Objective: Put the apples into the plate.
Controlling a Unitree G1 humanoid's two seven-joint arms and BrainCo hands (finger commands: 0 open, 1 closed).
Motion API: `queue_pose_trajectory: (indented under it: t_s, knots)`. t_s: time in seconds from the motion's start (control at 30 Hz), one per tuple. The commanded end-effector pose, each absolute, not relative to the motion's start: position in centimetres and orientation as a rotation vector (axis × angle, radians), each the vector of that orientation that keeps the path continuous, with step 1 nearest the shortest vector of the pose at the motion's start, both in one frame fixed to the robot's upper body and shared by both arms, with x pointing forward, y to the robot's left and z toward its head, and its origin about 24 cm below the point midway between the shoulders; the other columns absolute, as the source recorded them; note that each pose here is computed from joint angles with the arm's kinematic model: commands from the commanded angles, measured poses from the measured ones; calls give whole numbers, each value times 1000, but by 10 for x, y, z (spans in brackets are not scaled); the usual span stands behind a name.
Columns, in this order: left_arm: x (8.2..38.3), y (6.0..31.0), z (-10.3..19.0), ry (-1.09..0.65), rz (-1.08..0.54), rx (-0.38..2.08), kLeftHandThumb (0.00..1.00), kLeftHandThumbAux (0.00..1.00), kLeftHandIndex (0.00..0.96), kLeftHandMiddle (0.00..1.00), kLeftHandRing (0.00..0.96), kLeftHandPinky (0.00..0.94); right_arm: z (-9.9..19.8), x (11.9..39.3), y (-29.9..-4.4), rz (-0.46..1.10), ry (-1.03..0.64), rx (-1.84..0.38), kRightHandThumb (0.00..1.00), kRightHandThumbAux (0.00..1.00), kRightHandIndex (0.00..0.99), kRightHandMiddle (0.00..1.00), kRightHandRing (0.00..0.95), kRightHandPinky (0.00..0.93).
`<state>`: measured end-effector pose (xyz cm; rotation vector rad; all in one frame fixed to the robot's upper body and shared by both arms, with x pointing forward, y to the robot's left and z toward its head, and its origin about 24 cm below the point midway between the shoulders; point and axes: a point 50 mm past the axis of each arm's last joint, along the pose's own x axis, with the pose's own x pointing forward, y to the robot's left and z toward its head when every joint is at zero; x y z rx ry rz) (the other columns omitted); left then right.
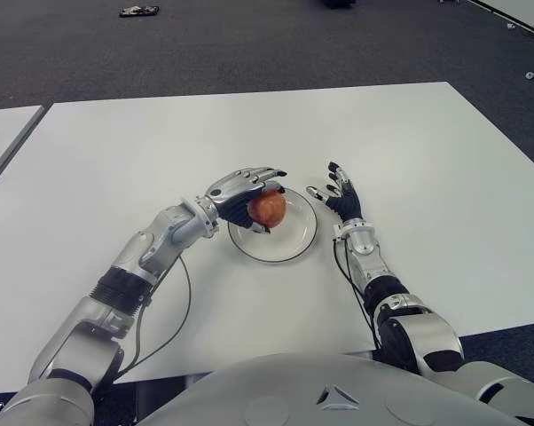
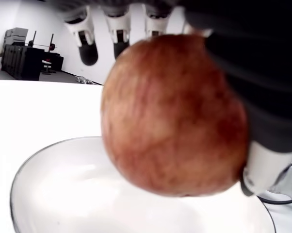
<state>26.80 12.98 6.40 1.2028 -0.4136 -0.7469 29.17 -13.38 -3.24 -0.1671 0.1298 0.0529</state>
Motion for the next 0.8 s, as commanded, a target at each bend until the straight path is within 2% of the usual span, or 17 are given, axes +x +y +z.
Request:
queue_pose_trajectory:
  t_s: [0.03, 0.8]
  knots:
    - [269, 132, 65, -408, -727, 1211, 65, 255, 0, 0, 0, 0, -62, 271, -132, 78, 300, -166, 138, 718, 0, 0, 11, 67]
    - [269, 132, 65, -407, -720, 1225, 56, 260, 0, 0, 0, 0, -61, 271, -132, 69, 301, -155, 143, 721, 0, 0, 19, 73]
